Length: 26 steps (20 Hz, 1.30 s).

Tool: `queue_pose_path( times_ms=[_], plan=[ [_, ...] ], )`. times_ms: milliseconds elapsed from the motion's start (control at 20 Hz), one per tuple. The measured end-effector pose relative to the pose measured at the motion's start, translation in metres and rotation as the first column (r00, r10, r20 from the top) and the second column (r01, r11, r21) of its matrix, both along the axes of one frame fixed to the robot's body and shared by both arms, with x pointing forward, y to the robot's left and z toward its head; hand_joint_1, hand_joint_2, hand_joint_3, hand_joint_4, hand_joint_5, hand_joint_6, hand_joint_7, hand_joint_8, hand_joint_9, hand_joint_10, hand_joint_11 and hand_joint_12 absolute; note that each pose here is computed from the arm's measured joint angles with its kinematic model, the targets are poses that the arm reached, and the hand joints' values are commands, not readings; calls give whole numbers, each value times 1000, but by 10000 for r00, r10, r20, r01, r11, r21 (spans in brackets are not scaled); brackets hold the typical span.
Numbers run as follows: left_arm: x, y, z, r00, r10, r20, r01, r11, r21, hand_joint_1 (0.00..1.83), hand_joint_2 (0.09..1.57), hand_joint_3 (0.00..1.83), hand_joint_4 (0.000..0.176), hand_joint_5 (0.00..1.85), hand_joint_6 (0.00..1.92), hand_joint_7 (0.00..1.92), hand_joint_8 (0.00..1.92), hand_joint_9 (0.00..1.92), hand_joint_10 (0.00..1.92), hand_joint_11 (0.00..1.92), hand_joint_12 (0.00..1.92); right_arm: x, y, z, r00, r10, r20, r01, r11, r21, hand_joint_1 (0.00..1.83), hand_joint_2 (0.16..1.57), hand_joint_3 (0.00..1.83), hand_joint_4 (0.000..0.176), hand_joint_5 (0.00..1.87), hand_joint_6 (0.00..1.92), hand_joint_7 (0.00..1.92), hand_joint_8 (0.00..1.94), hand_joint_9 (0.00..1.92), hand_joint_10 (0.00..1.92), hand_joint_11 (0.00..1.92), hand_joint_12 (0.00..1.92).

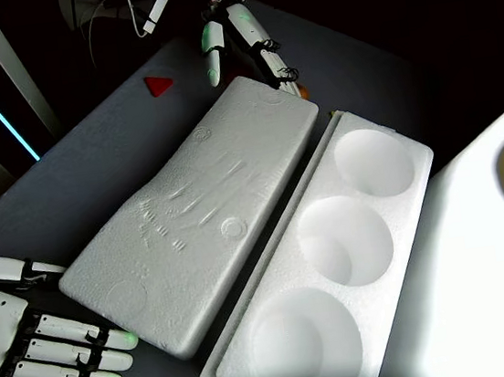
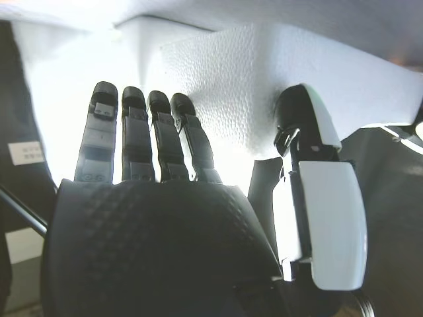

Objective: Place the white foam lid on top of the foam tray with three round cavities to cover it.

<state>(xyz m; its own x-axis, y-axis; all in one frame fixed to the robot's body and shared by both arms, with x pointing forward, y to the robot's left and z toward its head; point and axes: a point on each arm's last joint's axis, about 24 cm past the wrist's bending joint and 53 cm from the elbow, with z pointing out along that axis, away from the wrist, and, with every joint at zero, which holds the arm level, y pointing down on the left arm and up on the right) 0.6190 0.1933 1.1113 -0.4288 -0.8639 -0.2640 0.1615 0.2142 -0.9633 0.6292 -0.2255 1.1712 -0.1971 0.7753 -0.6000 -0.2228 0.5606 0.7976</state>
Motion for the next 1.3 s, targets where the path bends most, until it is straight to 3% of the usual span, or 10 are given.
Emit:
queue_pose_path(
  times_ms=[50, 100, 200, 300, 400, 550, 650, 800, 850, 1300],
  plan=[
    [-1, 0, 4, 10000, -41, 91, 41, 10000, -17, 427, 1129, 8, 0, 109, 7, 0, 0, 0, 0, 0, 0, -2, -2, 3, 10000, -2, 66, 2, 10000, 29, 391, 1231, 5, 0, 113, 14, 0, 0, 0, 0, 45, 27],
    [-4, -1, 13, 9993, -151, 356, 152, 9999, -17, 435, 1130, 7, 0, 108, 6, 0, 0, 0, 0, 0, 0, -5, -6, 11, 9996, -60, 289, 58, 10000, 65, 381, 1208, 1, 0, 123, 7, 5, 2, 0, 0, 8, 490],
    [-7, 0, 26, 9975, -175, 684, 184, 9998, -121, 421, 1134, 7, 0, 111, 6, 0, 0, 0, 0, 0, 0, -8, -11, 26, 9971, -103, 750, 98, 9999, 77, 381, 1191, 0, 0, 89, 3, 0, 0, 0, 0, 0, 816],
    [-6, 1, 36, 9956, -194, 915, 210, 9997, -160, 391, 1132, 5, 0, 113, 6, 0, 0, 0, 0, 0, 0, -10, -13, 37, 9945, -119, 1043, 113, 9999, 63, 423, 1195, 1, 0, 93, 4, 0, 0, 19, 11, 0, 1310],
    [-5, 2, 46, 9925, -155, 1209, 190, 9994, -274, 409, 1134, 5, 0, 124, 9, 0, 0, 0, 0, 0, 0, -10, -15, 40, 9931, -110, 1168, 107, 9999, 37, 480, 1191, 0, 0, 106, 10, 0, 0, 22, 14, 0, 1373],
    [5, -1, 63, 9857, -166, 1674, 233, 9990, -384, 413, 1134, 3, 0, 120, 6, 0, 0, 0, 0, 0, 0, -3, -19, 48, 9903, -239, 1366, 226, 9997, 113, 471, 1194, 0, 0, 57, 2, 0, 0, 16, 7, 0, 1229],
    [14, -2, 72, 9822, -34, 1880, 157, 9978, -643, 430, 1130, 1, 0, 138, 12, 0, 0, 0, 0, 0, 0, 3, -23, 57, 9866, -346, 1597, 314, 9993, 226, 491, 1205, 3, 0, 83, 12, 39, 9, 49, 29, 0, 1341],
    [22, -4, 70, 9847, -63, 1742, 155, 9985, -519, 421, 1112, 0, 0, 152, 17, 0, 0, 0, 0, 0, 0, 15, -22, 64, 9855, -398, 1650, 336, 9986, 404, 486, 1200, 0, 0, 121, 32, 97, 19, 102, 110, 0, 1592],
    [26, -3, 73, 9837, -19, 1796, 112, 9987, -506, 423, 1113, 0, 0, 159, 20, 0, 0, 0, 0, 0, 0, 19, -20, 66, 9849, -392, 1687, 320, 9985, 452, 484, 1192, 0, 0, 120, 47, 81, 6, 20, 277, 0, 1634],
    [67, 6, 97, 9734, 535, 2228, -374, 9964, -757, 461, 1100, 0, 0, 181, 17, 0, 0, 0, 0, 51, 32, 54, -11, 83, 9830, -342, 1805, 256, 9984, 497, 511, 1218, 0, 0, 67, 64, 44, 5, 0, 189, 0, 1424]
  ],
)
